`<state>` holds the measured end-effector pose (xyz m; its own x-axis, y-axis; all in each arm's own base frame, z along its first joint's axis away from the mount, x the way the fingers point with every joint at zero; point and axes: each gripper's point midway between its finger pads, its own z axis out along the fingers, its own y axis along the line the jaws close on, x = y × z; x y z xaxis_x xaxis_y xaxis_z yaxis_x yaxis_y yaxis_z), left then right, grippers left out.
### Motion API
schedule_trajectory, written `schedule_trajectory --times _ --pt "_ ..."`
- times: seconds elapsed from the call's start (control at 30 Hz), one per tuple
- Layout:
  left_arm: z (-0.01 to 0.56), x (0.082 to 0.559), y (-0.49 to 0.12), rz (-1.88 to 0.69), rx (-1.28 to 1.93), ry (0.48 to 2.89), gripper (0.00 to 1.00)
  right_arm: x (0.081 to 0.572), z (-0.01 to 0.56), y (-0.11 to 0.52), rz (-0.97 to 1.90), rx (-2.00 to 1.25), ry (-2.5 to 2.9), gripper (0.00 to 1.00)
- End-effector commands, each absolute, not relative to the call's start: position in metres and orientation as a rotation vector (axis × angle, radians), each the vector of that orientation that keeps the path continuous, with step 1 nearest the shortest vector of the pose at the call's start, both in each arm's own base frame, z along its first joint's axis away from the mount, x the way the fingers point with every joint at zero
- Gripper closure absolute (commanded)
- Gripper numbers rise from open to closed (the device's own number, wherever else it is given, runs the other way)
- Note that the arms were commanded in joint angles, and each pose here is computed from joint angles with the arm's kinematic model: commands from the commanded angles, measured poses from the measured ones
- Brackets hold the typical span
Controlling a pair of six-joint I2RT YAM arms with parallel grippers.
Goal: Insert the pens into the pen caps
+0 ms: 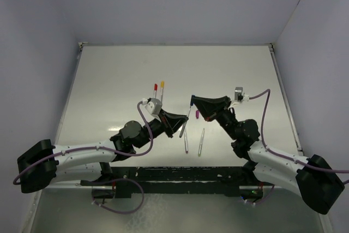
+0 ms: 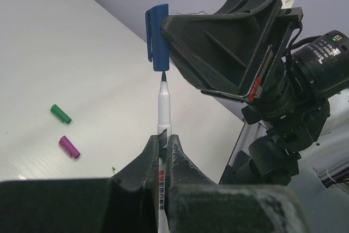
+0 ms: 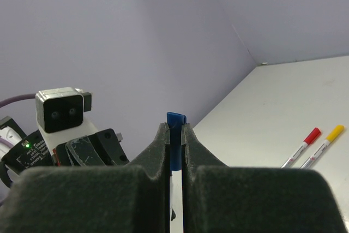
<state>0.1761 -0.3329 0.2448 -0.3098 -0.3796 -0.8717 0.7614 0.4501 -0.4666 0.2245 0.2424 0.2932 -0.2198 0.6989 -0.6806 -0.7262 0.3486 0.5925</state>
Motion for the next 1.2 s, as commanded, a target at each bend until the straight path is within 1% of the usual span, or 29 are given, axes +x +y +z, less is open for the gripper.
schedule_trajectory --times 0.0,0.8,1.17 --pt "0.265 0.174 -0.332 -1.234 0.317 1.421 1.00 0.215 0.315 0.241 1.360 -0.047 1.126 1.00" --pt "0.270 0.177 -0.326 -1.215 0.288 1.401 1.00 0.216 0.300 0.249 1.392 -0.053 1.160 1.00" --pt "0.265 0.174 -0.327 -1.221 0.306 1.419 1.00 0.218 0.318 0.250 1.350 -0.093 1.112 1.00"
